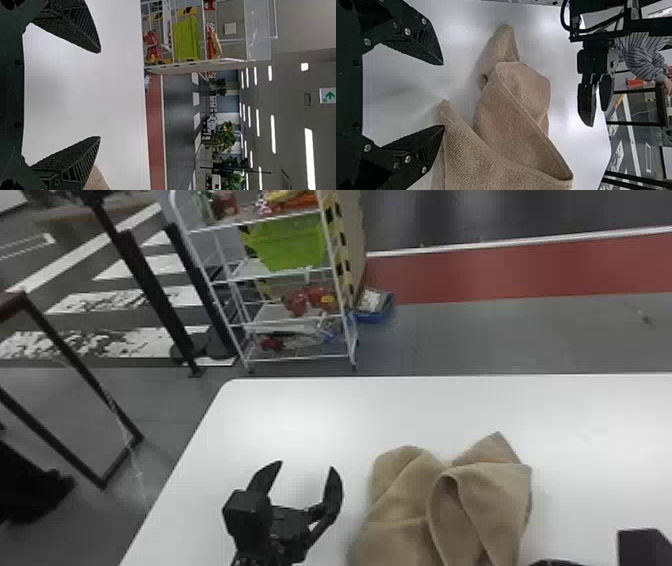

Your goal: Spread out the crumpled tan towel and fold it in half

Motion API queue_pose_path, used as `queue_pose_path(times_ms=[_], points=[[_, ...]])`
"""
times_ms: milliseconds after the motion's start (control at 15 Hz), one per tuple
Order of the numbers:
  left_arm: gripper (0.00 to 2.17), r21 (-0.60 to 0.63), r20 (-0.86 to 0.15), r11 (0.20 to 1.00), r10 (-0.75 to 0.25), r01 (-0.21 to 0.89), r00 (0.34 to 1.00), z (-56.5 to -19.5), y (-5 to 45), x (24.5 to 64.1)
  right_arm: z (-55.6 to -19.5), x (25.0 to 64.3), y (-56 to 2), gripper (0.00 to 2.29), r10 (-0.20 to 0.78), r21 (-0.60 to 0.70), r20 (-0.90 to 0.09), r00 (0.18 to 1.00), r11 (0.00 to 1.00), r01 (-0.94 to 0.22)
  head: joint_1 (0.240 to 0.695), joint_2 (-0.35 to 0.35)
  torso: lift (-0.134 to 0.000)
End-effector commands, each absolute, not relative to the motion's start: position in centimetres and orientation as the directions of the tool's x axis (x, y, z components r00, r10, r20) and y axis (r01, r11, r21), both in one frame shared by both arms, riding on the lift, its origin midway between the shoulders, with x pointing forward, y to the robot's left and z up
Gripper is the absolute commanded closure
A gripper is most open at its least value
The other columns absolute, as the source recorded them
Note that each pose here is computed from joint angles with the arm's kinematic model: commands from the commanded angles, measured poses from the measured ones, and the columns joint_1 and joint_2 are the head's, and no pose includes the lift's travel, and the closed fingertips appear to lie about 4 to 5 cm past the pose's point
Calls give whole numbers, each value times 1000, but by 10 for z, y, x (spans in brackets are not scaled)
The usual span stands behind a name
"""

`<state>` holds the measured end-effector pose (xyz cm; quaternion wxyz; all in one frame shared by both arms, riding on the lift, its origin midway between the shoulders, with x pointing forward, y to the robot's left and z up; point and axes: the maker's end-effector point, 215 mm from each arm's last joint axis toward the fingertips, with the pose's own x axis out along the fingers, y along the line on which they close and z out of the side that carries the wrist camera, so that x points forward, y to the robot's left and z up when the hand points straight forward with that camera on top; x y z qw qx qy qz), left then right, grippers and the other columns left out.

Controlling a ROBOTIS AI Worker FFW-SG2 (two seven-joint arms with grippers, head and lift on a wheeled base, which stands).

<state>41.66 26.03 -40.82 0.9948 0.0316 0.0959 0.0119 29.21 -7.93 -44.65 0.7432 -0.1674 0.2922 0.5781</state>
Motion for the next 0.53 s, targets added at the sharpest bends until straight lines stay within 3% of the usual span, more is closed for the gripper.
queue_pose_path(times_ms=[0, 267, 467], points=[[110, 63, -190, 998, 33, -21, 981, -409, 261, 416, -454, 300, -77, 383, 747, 82, -644, 164, 280, -956, 695, 289, -121], [110, 63, -184, 998, 32, -21, 982, -408, 261, 416, -459, 307, -62, 579, 745, 68, -646, 165, 272, -960, 695, 291, -121], [110, 62, -184, 998, 34, -23, 982, -409, 262, 416, -454, 312, -61, 1200, 747, 52, -642, 172, 266, -963, 695, 307, -121]])
